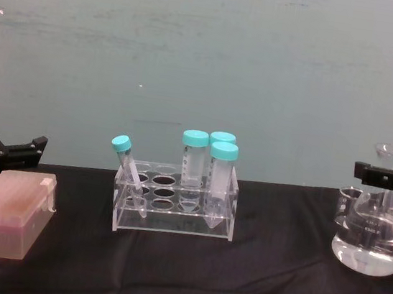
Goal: Place the experimental apparatus aside using one hand.
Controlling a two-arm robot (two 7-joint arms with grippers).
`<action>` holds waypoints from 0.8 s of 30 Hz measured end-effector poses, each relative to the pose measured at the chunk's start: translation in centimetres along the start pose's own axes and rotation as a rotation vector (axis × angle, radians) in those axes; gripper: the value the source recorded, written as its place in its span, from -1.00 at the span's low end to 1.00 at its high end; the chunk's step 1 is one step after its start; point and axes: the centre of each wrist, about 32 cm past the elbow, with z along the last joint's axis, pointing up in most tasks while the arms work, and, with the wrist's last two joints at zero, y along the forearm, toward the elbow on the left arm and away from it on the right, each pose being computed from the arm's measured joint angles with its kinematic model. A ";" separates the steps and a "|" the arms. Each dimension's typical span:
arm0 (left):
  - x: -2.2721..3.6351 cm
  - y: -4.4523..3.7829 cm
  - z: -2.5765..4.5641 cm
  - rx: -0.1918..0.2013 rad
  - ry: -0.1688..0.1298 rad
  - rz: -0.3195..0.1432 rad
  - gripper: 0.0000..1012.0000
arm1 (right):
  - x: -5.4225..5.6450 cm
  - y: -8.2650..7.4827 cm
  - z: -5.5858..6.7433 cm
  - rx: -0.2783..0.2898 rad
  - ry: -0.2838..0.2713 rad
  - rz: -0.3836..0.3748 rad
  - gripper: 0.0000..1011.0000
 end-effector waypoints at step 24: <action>0.00 0.00 0.00 0.000 0.000 0.000 0.98 | -1.2 -2.7 0.4 0.028 -0.033 -0.029 0.98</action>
